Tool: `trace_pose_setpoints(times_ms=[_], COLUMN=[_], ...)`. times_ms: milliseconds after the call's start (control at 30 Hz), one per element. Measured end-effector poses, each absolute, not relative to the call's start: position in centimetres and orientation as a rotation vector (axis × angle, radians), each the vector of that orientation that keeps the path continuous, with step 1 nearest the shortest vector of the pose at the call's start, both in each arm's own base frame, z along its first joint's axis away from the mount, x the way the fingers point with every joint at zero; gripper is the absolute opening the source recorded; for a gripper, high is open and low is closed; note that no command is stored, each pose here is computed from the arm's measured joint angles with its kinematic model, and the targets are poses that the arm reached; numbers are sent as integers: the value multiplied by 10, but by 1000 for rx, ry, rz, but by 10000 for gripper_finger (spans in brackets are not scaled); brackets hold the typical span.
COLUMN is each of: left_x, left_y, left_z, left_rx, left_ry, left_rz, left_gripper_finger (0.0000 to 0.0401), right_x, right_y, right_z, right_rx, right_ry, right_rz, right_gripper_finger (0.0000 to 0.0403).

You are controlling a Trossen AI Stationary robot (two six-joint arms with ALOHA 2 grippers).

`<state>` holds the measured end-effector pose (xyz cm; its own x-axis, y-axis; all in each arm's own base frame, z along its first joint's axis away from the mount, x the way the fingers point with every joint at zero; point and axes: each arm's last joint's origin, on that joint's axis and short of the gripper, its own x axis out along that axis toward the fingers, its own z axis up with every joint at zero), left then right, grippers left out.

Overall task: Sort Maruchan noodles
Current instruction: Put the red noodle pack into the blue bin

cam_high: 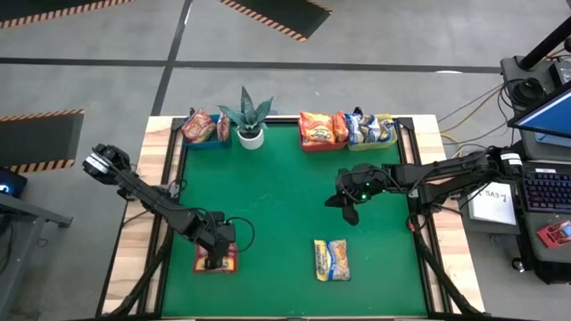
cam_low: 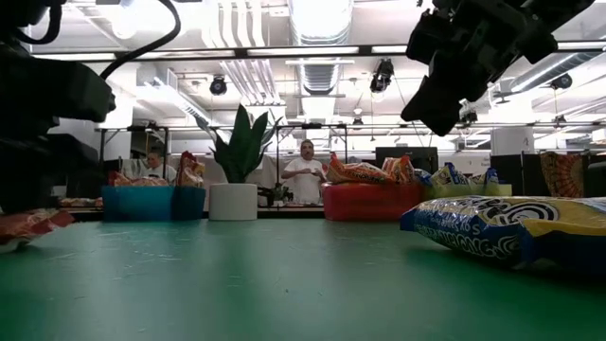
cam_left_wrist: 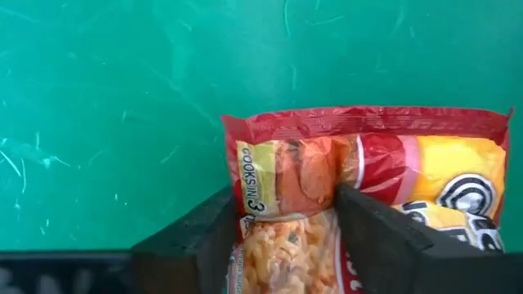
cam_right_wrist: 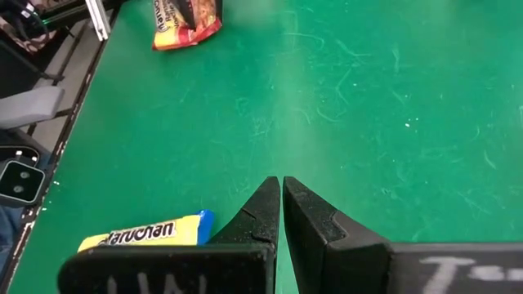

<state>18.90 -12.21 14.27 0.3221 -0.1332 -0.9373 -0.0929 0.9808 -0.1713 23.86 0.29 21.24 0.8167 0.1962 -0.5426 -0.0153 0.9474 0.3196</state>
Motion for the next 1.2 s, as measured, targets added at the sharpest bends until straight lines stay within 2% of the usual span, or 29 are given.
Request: trace_pose_setpoints(times_ms=[100, 233, 300, 633, 800, 933, 1200], left_x=[190, 192, 193, 194, 184, 170, 143], left_y=[-123, -124, -124, -114, -100, -84, -41], left_z=[144, 146, 148, 184, 214, 235, 267], left_rx=[-199, -192, -185, -58, -4, 65, 202], left_ry=[1242, 1236, 1222, 960, 745, 566, 226], left_rz=[-36, -47, -42, 141, 292, 486, 1002], left_gripper_finger=[133, 36, 12, 3, 2, 1, 0], right_x=[239, 238, 238, 238, 239, 239, 240], right_y=[3, 3, 3, 3, 3, 3, 2], right_z=[212, 212, 211, 211, 211, 212, 213], right_rx=[307, 307, 307, 302, 289, 287, 268], right_ry=[607, 609, 610, 611, 588, 582, 562], right_rz=[115, 115, 114, 116, 121, 122, 97], right_gripper_finger=[9, 9, 9, 9, 9, 9, 9])
